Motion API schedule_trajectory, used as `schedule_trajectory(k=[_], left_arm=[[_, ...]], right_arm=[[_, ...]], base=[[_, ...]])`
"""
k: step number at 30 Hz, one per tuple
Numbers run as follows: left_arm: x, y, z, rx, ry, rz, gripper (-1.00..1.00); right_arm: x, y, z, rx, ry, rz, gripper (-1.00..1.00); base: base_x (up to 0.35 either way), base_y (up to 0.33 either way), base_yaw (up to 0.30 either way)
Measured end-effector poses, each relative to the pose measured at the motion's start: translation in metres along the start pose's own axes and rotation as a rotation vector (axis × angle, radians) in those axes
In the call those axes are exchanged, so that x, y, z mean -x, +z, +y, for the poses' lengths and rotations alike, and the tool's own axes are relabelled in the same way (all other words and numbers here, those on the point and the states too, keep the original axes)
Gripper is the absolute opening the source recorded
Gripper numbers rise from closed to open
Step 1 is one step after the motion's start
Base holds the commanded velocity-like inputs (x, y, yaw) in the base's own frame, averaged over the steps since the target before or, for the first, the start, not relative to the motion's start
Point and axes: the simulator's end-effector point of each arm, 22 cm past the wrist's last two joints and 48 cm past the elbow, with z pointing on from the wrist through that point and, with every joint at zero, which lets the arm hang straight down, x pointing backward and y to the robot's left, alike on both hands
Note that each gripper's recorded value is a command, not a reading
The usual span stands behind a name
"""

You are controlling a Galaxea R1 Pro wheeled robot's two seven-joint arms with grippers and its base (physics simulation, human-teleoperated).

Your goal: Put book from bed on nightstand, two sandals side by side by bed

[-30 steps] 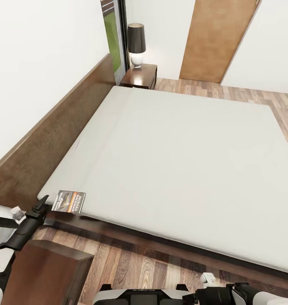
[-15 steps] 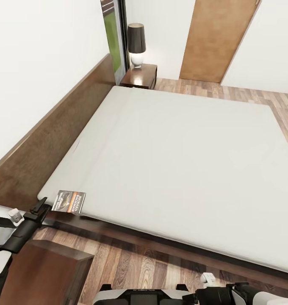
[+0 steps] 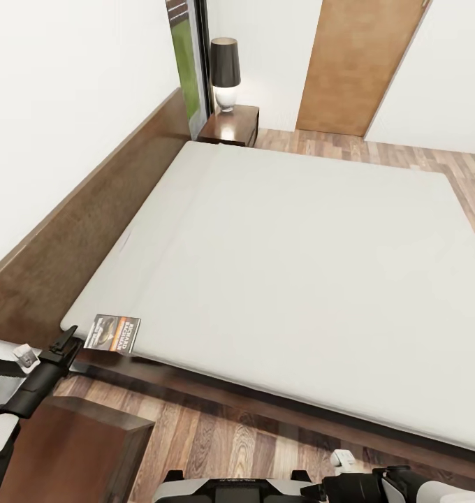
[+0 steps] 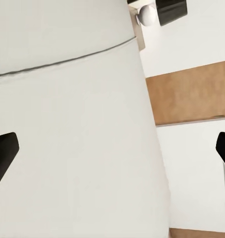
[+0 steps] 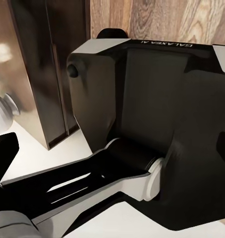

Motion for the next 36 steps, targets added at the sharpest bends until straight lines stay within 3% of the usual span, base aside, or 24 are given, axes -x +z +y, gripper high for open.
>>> schedule_trajectory(k=[36], left_arm=[[-0.006, 0.021, 0.024, -0.002, -0.002, 0.000, 1.00]], right_arm=[[0.020, 0.014, -0.024, -0.003, 0.004, -0.006, 1.00]], base=[[0.000, 0.000, 0.000]])
